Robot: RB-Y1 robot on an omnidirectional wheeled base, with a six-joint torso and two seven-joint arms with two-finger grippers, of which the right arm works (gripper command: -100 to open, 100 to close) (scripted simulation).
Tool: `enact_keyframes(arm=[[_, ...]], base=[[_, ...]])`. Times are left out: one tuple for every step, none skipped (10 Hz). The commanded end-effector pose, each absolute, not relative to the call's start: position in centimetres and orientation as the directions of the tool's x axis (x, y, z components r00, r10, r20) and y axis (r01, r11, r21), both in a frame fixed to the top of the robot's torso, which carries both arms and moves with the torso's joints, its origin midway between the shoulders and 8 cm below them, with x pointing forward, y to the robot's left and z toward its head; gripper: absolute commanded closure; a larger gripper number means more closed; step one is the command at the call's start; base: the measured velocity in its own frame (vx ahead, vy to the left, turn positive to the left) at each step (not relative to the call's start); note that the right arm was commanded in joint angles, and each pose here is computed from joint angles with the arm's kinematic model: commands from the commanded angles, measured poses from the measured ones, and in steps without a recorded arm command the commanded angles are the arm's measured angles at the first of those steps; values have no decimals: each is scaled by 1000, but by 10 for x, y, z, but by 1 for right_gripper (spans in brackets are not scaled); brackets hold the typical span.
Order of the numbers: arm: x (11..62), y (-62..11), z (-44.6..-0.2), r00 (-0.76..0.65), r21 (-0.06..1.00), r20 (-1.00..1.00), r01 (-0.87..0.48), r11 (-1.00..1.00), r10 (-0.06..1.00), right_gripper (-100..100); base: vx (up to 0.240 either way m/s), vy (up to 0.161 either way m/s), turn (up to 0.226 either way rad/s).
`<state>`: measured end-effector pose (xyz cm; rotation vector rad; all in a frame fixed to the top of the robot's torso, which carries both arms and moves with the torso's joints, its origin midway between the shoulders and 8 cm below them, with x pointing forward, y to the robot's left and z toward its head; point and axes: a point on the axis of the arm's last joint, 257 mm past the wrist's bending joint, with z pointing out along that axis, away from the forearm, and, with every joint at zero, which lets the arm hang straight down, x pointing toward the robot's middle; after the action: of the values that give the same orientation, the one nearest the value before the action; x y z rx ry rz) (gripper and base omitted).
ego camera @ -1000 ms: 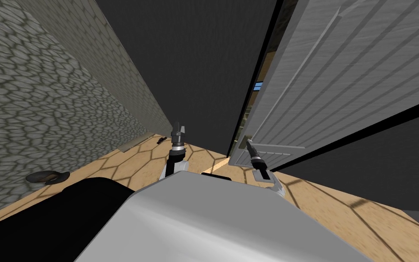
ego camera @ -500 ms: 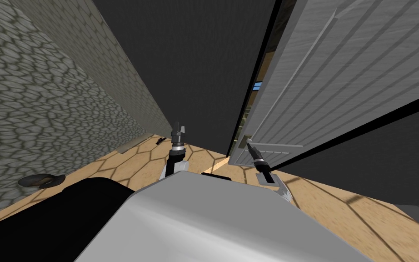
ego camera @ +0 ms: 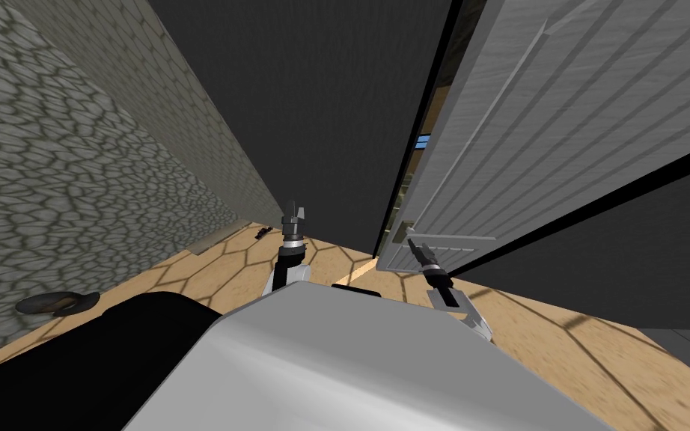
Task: Pull the door open
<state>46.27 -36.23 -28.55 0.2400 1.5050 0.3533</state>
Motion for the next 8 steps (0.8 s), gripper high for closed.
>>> enact_keyframes(arm=[[456, -368, -288, 23, 279, -959, -81, 957, 282, -100], [456, -368, -288, 24, 269, -962, -81, 960, 272, -100], [453, -372, -289, 19, 211, -977, -83, 974, 213, -100], [449, -375, -291, 15, 161, -987, -85, 983, 162, -100], [446, -378, -292, 11, 115, -993, -88, 989, 117, -100], [443, -381, -294, 8, 76, -997, -91, 993, 77, -100], [441, -383, -295, 5, 47, -999, -93, 995, 47, -100], [438, -385, -296, 1, 8, -1000, -97, 995, 8, -100]], base=[[-13, 21, -49], [-11, 17, -18], [-9, 15, -24], [-7, 20, -37], [-7, 20, -41], [-10, 24, -33], [-10, 22, -27], [-8, 17, -26]])
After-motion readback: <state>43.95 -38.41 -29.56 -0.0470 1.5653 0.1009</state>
